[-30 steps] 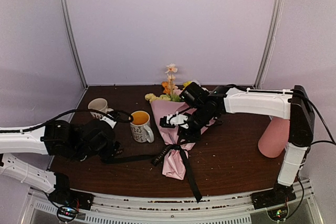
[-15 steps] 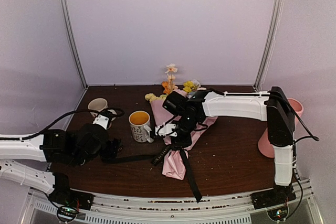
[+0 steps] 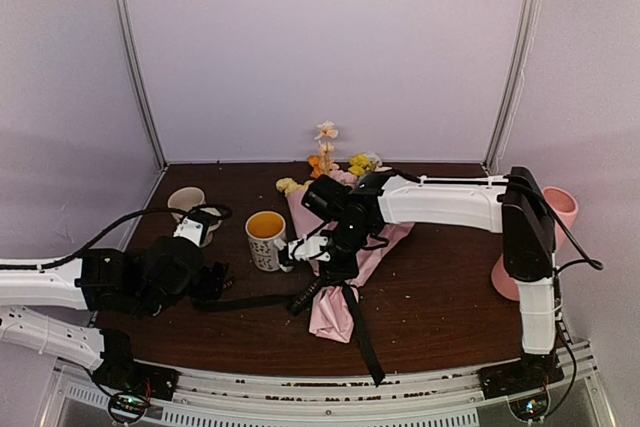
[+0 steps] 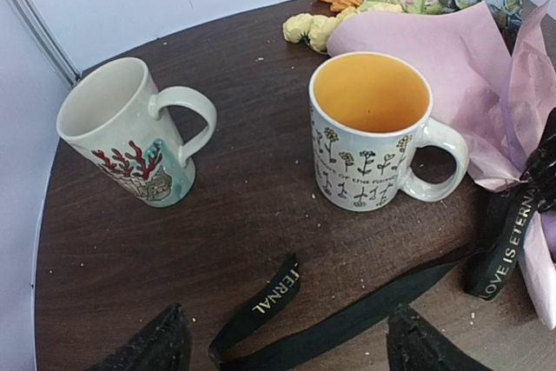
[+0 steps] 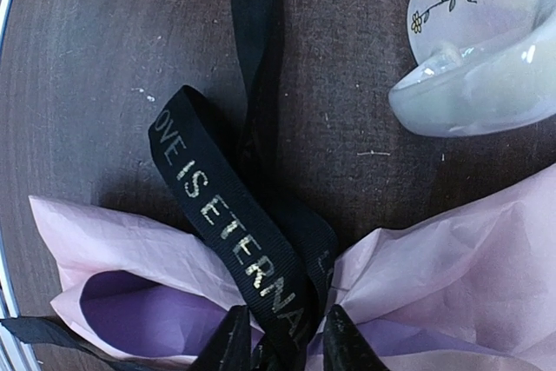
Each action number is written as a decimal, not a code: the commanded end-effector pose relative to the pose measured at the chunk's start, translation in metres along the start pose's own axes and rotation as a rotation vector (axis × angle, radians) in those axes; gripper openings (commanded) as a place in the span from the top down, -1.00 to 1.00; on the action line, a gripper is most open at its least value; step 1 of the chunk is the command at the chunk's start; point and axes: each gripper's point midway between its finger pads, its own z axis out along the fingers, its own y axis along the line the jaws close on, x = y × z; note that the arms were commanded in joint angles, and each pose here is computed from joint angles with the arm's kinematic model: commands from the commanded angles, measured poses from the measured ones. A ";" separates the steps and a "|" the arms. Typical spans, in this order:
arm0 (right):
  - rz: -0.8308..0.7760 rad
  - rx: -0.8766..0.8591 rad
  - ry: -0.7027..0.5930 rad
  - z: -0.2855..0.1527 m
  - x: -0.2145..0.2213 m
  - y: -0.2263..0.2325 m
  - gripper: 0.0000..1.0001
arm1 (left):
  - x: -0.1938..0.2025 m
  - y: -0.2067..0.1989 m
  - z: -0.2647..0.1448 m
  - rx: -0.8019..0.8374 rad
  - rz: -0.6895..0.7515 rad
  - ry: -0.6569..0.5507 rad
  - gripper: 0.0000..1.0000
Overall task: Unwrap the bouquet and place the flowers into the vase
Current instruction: Untie the ribbon from the tied bouquet.
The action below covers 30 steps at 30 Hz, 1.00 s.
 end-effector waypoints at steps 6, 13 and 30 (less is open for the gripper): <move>-0.001 0.004 0.013 0.005 -0.006 0.002 0.68 | -0.010 0.005 -0.003 -0.005 -0.039 -0.048 -0.60; 0.083 0.040 -0.082 -0.031 -0.008 -0.008 1.00 | -0.011 0.001 -0.002 0.005 -0.033 -0.040 -0.59; 0.498 0.028 -0.127 -0.052 0.123 0.007 0.30 | -0.003 -0.029 0.017 0.046 0.101 0.031 -0.60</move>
